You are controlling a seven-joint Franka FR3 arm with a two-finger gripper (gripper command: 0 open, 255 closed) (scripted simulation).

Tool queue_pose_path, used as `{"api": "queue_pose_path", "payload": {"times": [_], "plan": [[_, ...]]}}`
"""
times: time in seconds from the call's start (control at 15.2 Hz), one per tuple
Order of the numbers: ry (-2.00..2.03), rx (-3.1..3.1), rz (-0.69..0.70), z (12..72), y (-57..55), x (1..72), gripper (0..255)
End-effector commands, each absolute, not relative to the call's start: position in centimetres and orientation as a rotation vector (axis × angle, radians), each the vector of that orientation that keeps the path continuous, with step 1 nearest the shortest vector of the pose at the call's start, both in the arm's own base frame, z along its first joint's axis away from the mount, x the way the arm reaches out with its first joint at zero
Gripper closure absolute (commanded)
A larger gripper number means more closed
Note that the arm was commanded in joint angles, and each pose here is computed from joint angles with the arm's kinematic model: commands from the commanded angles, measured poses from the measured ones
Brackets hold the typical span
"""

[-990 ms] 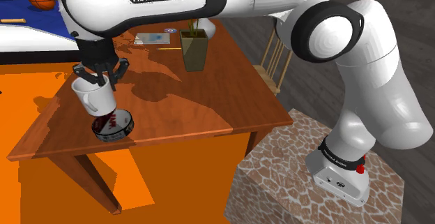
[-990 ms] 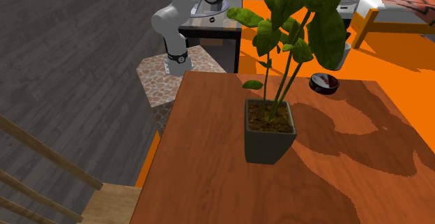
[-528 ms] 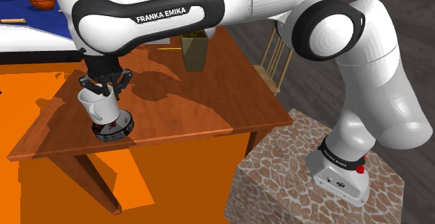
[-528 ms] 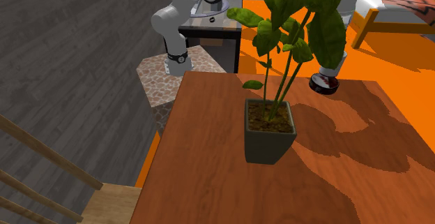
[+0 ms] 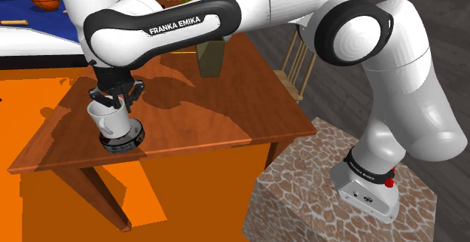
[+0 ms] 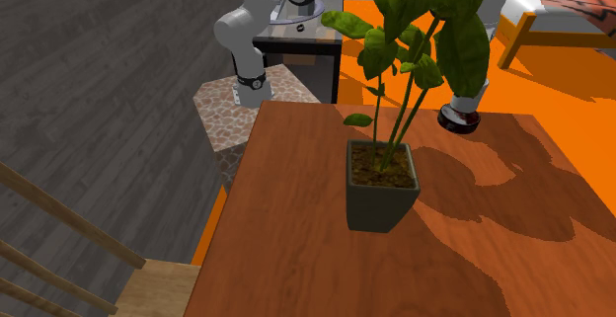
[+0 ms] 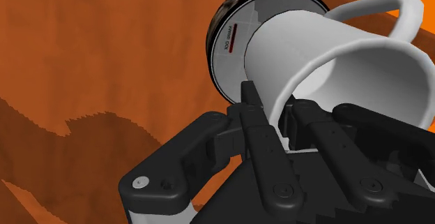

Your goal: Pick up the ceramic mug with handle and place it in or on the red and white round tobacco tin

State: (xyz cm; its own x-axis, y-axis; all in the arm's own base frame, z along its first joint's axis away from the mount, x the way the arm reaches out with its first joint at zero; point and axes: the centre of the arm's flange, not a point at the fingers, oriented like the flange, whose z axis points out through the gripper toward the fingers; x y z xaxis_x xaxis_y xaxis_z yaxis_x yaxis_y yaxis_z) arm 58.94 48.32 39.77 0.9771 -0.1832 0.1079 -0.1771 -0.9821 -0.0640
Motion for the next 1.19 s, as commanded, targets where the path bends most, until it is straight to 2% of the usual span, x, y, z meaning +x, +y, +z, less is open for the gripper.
{"api": "queue_pose_path", "payload": {"times": [0.0, 0.07, 0.13, 0.46, 0.73, 1.12], "plan": [[0.28, -3.069, -0.176, 39.8, 48.3, 58.9, 255], [0.28, -3.069, -0.176, 39.8, 48.3, 58.9, 255], [0.28, -3.069, -0.176, 39.8, 48.3, 58.9, 0], [0.28, -3.069, -0.176, 39.8, 48.3, 58.9, 0], [0.28, -3.069, -0.176, 44.7, 48.1, 58.4, 0], [0.28, -3.069, -0.176, 44.7, 48.1, 58.4, 0]]}}
